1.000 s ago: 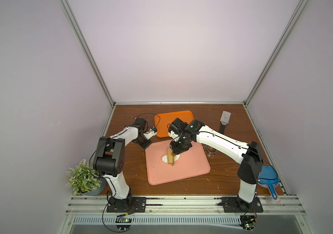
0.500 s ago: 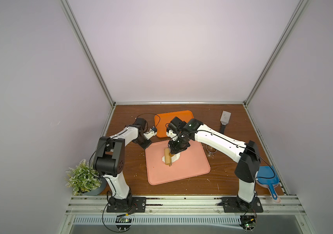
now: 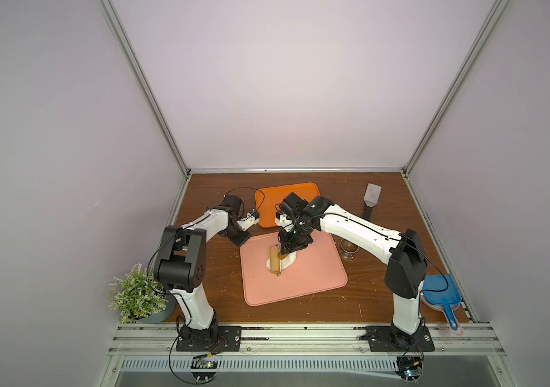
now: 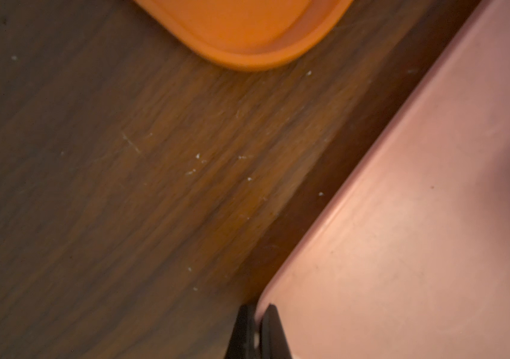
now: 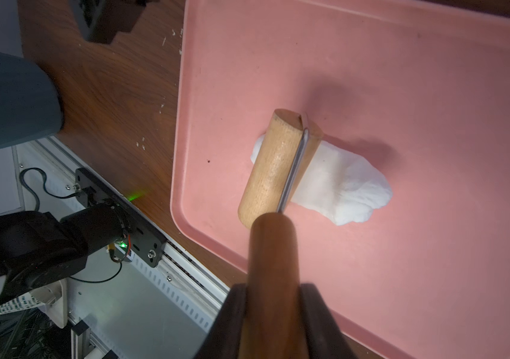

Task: Roll out the dumpling wrappers from the dough
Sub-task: Flatten out the dough on the work surface.

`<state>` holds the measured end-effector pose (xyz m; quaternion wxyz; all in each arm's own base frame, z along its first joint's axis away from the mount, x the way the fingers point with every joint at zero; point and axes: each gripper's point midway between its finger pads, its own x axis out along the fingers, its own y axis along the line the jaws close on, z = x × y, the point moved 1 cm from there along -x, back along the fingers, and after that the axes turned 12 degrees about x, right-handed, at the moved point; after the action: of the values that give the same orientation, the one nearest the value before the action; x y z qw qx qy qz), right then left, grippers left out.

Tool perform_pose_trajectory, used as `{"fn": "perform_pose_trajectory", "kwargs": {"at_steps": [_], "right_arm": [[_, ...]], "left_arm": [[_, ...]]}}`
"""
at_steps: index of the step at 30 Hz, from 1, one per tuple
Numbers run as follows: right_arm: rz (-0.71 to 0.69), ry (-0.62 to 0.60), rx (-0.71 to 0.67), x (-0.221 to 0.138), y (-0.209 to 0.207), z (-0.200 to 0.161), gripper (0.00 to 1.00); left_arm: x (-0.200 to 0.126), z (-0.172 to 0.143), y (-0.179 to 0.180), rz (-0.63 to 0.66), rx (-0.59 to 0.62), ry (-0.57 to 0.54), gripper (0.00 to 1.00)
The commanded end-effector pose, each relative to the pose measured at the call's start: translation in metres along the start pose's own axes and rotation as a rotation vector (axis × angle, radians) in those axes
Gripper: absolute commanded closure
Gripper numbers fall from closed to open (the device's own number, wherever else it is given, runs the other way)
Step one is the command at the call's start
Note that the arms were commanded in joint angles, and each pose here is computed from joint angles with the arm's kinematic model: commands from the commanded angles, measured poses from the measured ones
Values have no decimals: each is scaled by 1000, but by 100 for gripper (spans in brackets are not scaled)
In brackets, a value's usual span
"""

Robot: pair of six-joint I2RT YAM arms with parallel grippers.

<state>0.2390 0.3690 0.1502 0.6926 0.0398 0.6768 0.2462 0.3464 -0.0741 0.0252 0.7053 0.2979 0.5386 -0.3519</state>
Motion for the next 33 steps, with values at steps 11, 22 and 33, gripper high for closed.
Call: {"fn": "perform_pose_trajectory", "kwargs": {"at_steps": [11, 22, 33], "right_arm": [[-128, 151, 143, 114, -54, -25, 100], [-117, 136, 123, 114, -53, -23, 100], [159, -25, -82, 14, 26, 3, 100]], "left_arm": [[58, -31, -34, -114, 15, 127, 100], [58, -31, -35, -115, 15, 128, 100], [58, -32, -34, -115, 16, 128, 100]]}}
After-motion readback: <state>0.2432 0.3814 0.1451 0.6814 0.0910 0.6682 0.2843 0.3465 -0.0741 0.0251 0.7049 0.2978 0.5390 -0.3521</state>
